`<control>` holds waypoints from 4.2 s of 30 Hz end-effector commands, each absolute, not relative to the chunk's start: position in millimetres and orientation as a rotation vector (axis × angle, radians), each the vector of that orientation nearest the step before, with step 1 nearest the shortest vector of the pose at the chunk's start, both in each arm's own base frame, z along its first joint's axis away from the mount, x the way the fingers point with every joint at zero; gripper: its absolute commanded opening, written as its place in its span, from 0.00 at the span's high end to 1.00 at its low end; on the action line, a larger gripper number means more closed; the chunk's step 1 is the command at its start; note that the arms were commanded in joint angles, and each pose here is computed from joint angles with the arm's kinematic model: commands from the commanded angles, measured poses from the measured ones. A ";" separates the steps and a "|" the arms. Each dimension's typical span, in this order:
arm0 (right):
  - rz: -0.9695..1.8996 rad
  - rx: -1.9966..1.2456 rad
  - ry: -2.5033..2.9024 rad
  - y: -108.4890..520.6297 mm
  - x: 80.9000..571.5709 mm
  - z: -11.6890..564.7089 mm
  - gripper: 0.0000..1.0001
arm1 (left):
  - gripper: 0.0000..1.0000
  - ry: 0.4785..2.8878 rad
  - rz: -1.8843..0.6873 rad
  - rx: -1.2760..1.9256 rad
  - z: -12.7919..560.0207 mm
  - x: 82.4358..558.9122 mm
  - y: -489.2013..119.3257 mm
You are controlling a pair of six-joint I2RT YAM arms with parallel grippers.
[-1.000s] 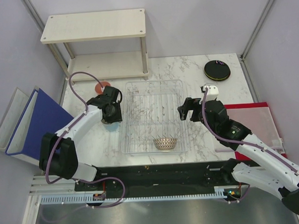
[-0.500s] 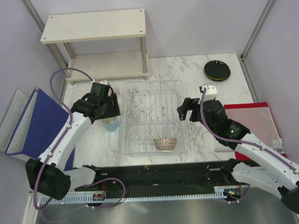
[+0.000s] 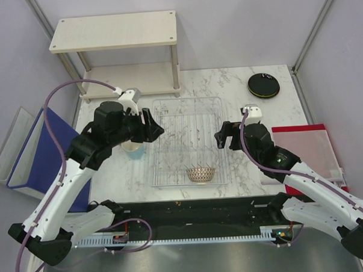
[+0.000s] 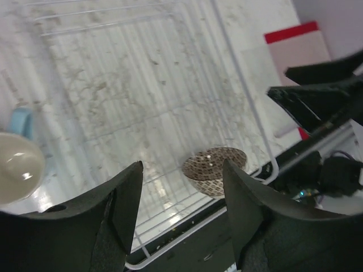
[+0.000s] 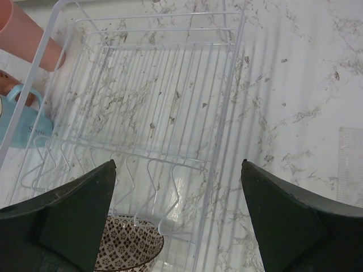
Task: Unload the mixed dishes from the dish rack
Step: Pick up the bowl from the dish rack, then place the bowl at the center of the board.
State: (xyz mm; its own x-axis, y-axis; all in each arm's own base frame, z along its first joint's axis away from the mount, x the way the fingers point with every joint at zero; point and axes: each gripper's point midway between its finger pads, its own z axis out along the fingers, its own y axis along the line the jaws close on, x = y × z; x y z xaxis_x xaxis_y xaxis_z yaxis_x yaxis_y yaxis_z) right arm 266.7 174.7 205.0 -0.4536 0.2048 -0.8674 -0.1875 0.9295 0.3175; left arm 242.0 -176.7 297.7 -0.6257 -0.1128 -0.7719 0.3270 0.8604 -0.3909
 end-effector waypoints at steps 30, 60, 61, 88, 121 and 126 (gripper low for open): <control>0.497 0.009 1.858 161.2 254.1 243.4 0.02 | 0.35 1.729 -1.060 1.509 159.1 172.7 -341.7; 0.466 0.007 1.884 160.3 256.2 229.7 0.02 | 0.71 1.815 -1.507 1.579 143.2 128.5 -342.0; 0.469 0.007 1.884 160.6 256.1 229.3 0.02 | 0.72 1.824 -1.509 1.576 141.7 128.0 -340.8; 0.476 0.021 1.870 158.4 254.7 231.3 0.02 | 0.98 1.768 -1.545 1.552 191.1 158.3 -362.0; 0.470 0.165 1.888 145.7 251.9 300.4 0.02 | 0.98 1.527 -0.324 1.283 251.1 252.4 -335.2; 0.450 0.000 2.026 171.9 257.8 275.9 0.02 | 0.98 1.377 -0.110 1.329 248.3 245.3 -340.6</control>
